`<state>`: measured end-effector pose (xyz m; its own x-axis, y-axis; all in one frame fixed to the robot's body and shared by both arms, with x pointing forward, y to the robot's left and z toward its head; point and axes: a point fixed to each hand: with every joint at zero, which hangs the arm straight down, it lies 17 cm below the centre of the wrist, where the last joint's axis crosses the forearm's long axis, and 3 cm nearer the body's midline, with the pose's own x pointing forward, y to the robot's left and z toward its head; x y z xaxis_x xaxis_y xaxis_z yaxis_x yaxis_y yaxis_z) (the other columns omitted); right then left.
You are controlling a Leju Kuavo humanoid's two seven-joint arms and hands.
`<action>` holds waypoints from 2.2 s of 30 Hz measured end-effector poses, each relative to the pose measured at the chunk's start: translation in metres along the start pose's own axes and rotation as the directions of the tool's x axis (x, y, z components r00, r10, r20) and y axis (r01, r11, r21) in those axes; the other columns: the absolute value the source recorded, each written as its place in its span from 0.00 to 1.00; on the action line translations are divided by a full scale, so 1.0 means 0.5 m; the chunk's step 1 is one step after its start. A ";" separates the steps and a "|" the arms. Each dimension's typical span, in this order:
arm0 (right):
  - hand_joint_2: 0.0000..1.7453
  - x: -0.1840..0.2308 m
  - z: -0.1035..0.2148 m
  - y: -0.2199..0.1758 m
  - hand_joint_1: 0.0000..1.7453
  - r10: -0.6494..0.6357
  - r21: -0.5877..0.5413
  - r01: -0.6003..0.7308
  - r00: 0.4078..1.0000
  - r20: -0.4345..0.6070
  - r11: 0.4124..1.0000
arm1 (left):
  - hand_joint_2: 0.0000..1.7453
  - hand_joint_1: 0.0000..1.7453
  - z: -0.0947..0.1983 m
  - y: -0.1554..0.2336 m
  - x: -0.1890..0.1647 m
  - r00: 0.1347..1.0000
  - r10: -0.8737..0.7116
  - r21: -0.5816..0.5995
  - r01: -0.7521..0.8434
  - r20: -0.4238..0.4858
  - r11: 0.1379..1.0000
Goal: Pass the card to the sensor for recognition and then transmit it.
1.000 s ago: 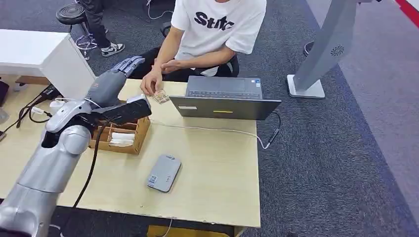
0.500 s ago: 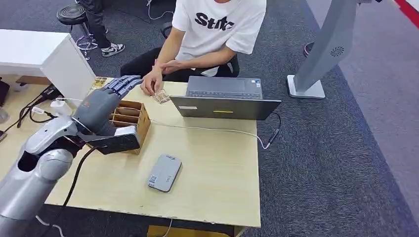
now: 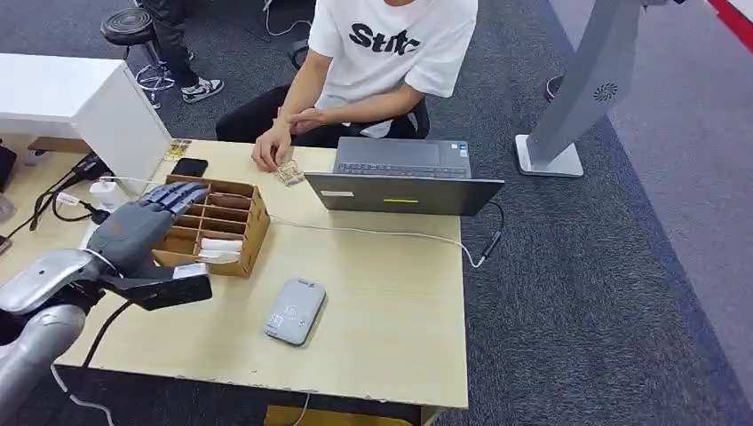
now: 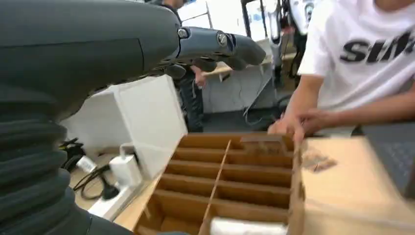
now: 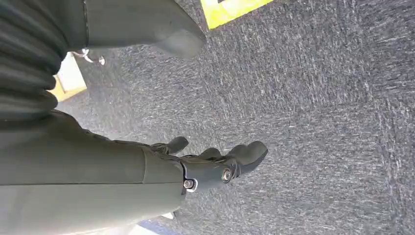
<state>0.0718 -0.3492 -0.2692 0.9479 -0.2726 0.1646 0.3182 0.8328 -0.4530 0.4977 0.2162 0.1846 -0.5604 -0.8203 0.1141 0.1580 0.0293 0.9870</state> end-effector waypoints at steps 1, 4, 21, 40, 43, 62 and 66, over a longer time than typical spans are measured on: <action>1.00 0.000 0.000 0.000 0.00 0.001 0.000 -0.001 1.000 -0.001 1.000 | 1.00 0.00 0.006 -0.014 -0.003 1.000 0.003 -0.011 -0.003 -0.005 1.000; 1.00 0.002 0.000 0.000 0.00 0.003 0.000 -0.003 1.000 0.002 1.000 | 1.00 0.00 0.021 -0.058 -0.007 1.000 0.006 -0.043 -0.006 -0.013 0.999; 1.00 0.003 0.000 0.001 0.00 0.008 0.002 -0.008 1.000 0.006 1.000 | 1.00 0.00 0.039 -0.113 -0.012 1.000 0.011 -0.094 -0.013 -0.025 0.996; 1.00 0.009 0.005 0.011 0.00 0.055 0.009 -0.055 0.998 0.032 0.998 | 1.00 0.00 -0.026 -0.159 -0.029 0.988 0.004 0.058 0.005 -0.155 0.998; 1.00 0.010 0.005 0.011 0.00 0.062 0.008 -0.062 0.997 0.036 0.998 | 1.00 0.00 -0.033 -0.166 -0.034 0.985 0.025 0.060 -0.015 -0.171 0.998; 1.00 0.011 0.005 0.010 0.00 0.065 0.006 -0.066 0.997 0.038 0.998 | 1.00 0.00 -0.056 -0.176 -0.034 0.978 0.028 0.075 -0.013 -0.205 0.997; 1.00 0.011 0.004 0.009 0.00 0.069 0.006 -0.069 0.997 0.039 0.998 | 1.00 0.01 -0.057 -0.174 -0.047 0.974 0.008 0.073 0.008 -0.227 0.997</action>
<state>0.0786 -0.3457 -0.2684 0.9663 -0.1953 0.1674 0.2517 0.8525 -0.4581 0.5203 0.2169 0.0929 -0.3600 -0.9282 0.0938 0.0932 0.0643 0.9936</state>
